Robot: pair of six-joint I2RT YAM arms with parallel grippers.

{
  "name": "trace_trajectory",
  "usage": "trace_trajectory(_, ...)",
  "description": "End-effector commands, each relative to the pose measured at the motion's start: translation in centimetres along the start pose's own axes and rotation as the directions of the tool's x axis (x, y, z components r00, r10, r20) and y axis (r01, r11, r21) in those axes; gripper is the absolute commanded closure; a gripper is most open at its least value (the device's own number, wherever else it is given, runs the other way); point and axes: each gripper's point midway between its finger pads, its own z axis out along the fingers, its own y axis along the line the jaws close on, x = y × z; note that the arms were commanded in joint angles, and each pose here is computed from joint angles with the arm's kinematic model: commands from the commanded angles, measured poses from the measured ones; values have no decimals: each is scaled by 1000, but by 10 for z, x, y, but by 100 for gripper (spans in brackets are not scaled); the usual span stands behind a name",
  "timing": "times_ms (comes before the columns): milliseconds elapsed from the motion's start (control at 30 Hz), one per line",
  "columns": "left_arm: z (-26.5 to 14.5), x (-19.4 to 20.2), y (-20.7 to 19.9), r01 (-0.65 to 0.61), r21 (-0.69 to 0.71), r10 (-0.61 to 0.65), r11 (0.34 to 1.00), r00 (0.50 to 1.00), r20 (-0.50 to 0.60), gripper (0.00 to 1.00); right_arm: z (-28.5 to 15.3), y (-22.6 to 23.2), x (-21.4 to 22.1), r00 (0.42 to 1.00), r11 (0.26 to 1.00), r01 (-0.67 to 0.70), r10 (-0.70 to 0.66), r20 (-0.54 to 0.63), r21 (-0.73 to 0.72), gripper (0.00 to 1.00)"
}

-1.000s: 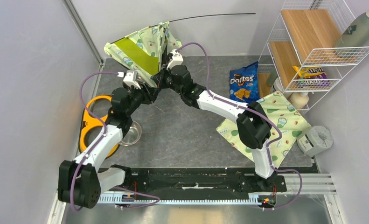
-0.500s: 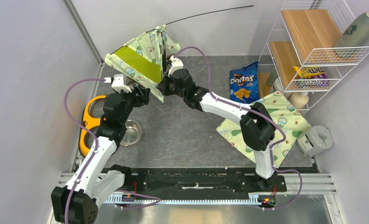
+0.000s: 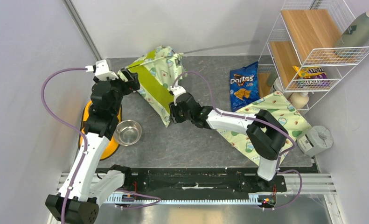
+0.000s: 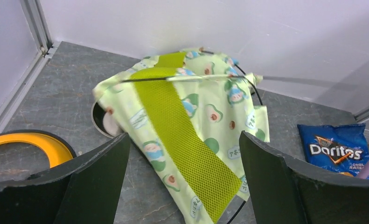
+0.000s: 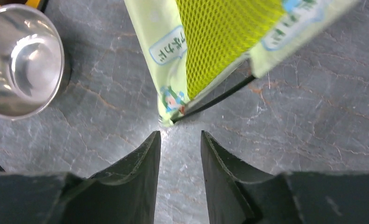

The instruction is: Set up the pet tent

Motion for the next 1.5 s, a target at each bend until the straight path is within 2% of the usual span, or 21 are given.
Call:
trace_trajectory(0,1,-14,0,15,-24,-15,1000,1000,-7,7,-31,4,-34,995,999,32,-32,89,2,50)
trace_trajectory(233,3,-11,3,14,-29,-15,999,999,-37,4,-61,-8,-31,997,999,12,-16,78,49,20)
trace_trajectory(333,3,-11,5,7,-33,-8,999,999,-44,2,-77,-12,-44,994,997,-10,2,110,75,11)
trace_trajectory(400,2,-11,5,12,-30,-14,999,999,-42,2,-86,-16,-58,990,995,-29,14,143,100,8)
trace_trajectory(533,1,-9,1,27,-5,-27,1000,998,-52,2,-94,-44,-93,969,976,-163,131,207,145,8)
trace_trajectory(700,-4,-5,-6,27,36,-24,999,997,-79,5,-77,-98,-133,928,931,-312,256,271,188,13)
trace_trajectory(900,-15,-5,-6,40,42,-37,998,996,-77,7,-31,-141,-151,917,911,-361,307,257,198,17)
trace_trajectory(1133,-25,-1,-1,40,29,-38,999,996,-80,8,18,-154,-155,933,934,-329,299,202,137,18)
trace_trajectory(1200,-26,-1,1,35,23,-33,999,996,-82,8,26,-151,-158,938,944,-313,289,194,108,24)
trace_trajectory(1233,-27,-1,1,31,22,-29,999,996,-83,8,29,-151,-159,940,948,-303,281,193,97,31)
trace_trajectory(1400,-28,-9,7,14,-14,-15,1000,997,-77,9,25,-138,-169,948,967,-254,243,207,30,84)
trace_trajectory(1467,-30,-12,16,12,-64,-17,998,997,-79,10,20,-133,-171,953,974,-228,221,206,10,98)
